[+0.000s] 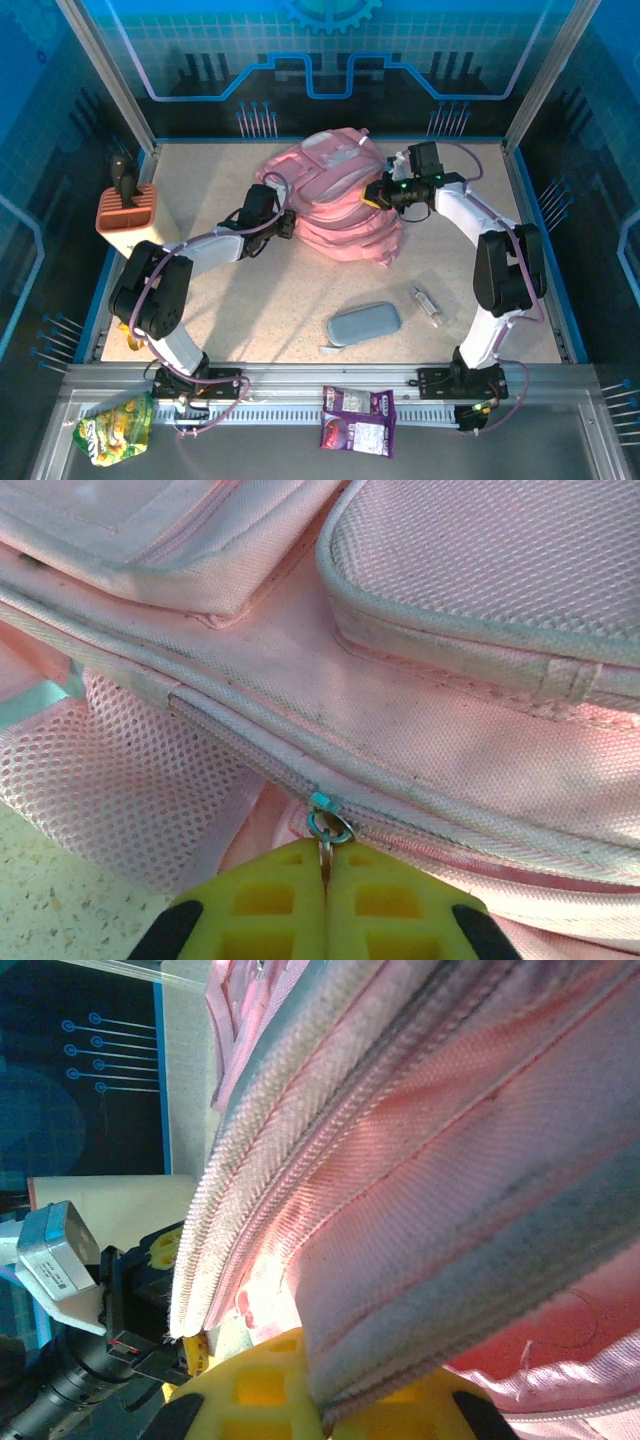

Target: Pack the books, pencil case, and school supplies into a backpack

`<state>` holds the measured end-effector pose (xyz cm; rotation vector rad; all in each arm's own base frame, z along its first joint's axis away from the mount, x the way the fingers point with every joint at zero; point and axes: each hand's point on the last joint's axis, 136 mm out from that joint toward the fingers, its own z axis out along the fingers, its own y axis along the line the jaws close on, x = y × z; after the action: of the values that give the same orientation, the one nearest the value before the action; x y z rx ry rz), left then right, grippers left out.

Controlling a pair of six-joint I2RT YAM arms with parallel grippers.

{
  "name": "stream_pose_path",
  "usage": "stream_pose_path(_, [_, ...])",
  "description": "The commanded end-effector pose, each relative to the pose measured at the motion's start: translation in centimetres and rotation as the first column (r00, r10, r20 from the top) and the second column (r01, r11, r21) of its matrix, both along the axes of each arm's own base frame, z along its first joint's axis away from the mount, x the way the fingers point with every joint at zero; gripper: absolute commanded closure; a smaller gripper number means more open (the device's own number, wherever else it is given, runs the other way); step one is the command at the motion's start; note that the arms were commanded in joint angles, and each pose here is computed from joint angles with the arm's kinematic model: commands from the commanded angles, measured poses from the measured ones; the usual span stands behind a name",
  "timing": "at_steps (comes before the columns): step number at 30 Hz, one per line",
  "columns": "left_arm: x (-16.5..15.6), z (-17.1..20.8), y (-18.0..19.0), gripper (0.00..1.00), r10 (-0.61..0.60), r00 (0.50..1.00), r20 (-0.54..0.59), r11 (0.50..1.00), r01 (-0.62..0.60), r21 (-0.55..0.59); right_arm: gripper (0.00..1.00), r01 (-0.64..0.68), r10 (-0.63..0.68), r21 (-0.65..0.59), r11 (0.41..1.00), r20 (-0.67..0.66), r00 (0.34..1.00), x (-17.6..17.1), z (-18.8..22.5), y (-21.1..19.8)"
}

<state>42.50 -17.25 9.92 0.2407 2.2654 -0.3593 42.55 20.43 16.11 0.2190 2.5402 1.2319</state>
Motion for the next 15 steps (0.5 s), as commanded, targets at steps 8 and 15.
stream_pose_path(8, [-6.3,0.7,-0.5,0.48,0.116,0.967,-0.225,0.975,-0.155,-0.162,0.32,-0.017,0.028,-0.21,0.978,0.048,0.998,-6.8,-0.2,-2.1])
stream_pose_path(15, [-12.8,0.8,-4.6,0.43,0.094,0.915,-0.393,0.917,-0.233,-0.324,0.17,-0.049,0.031,-0.367,0.929,-0.055,0.998,-14.7,-3.1,-4.0])
